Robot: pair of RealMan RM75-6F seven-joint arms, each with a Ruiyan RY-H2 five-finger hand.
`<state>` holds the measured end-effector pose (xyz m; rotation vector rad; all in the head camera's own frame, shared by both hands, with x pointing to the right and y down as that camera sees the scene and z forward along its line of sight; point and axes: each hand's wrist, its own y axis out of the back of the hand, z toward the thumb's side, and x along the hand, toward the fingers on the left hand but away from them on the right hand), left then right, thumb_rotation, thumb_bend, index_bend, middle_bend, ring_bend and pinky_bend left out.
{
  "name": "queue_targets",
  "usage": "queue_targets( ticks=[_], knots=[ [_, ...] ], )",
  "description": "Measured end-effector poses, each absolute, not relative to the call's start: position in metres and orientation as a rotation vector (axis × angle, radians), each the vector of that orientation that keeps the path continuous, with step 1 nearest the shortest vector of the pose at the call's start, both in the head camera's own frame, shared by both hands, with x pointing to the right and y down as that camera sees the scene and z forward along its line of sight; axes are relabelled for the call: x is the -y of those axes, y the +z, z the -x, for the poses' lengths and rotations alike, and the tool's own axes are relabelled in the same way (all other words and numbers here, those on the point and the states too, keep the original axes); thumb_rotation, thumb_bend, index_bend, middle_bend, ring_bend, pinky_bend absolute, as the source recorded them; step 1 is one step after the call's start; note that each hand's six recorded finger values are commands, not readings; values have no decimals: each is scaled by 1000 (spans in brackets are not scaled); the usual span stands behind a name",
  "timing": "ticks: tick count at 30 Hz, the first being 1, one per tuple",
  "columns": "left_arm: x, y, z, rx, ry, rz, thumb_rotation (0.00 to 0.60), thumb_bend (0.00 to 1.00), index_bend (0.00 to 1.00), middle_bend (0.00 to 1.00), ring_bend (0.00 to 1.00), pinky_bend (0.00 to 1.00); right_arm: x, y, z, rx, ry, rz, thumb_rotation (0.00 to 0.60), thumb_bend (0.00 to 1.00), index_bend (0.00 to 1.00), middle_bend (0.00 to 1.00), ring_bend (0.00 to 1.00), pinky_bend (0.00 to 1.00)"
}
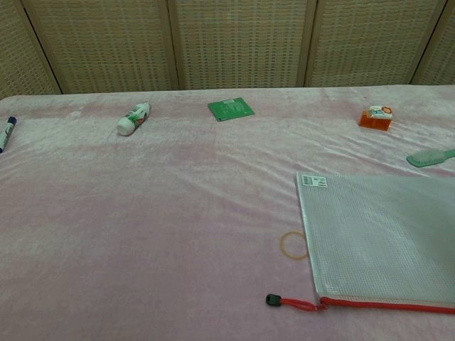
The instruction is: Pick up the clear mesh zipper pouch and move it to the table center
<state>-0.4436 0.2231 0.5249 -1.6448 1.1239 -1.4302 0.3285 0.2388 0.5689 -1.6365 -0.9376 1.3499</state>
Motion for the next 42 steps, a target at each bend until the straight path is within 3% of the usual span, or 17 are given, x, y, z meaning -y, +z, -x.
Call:
queue_targets(
  ticks=[5, 7, 9, 12, 15, 17, 24, 35, 42],
  knots=[
    [-223, 525, 444, -1127, -1431, 1646, 600, 0, 0, 0, 0, 0, -240, 569, -327, 923, 1348, 1646, 600, 0, 0, 18, 13, 0],
    [-223, 524, 445, -1130, -1432, 1644, 600, 0, 0, 0, 0, 0, -240, 571, -326, 916, 1347, 1660, 600, 0, 0, 155, 158, 67],
    [-223, 524, 445, -1132, -1434, 1642, 600, 0, 0, 0, 0, 0, -241, 573, -323, 912, 1344, 1688, 600, 0, 0, 426, 443, 321],
    [-223, 526, 446, -1132, -1441, 1641, 600, 0, 0, 0, 0, 0, -239, 578, -313, 889, 1319, 1754, 600, 0, 1, 673, 661, 698],
    [-222, 528, 446, -1128, -1452, 1636, 600, 0, 0, 0, 0, 0, -234, 587, -296, 832, 1270, 1848, 600, 0, 78, 817, 799, 905],
    [-221, 530, 447, -1122, -1463, 1633, 600, 0, 0, 0, 0, 0, -229, 594, -279, 780, 1224, 1937, 600, 6, 172, 874, 857, 977],
    [-218, 540, 448, -1105, -1504, 1624, 600, 0, 0, 0, 0, 0, -218, 611, -214, 563, 1086, 2232, 600, 227, 401, 946, 927, 1000],
    [-216, 550, 449, -1084, -1536, 1621, 600, 0, 0, 0, 0, 0, -215, 644, -155, 352, 1157, 2448, 600, 395, 447, 950, 932, 1000],
    [-217, 551, 448, -1078, -1537, 1629, 600, 0, 0, 0, 0, 0, -224, 665, -140, 263, 1250, 2430, 600, 436, 476, 952, 935, 1000]
  ],
)
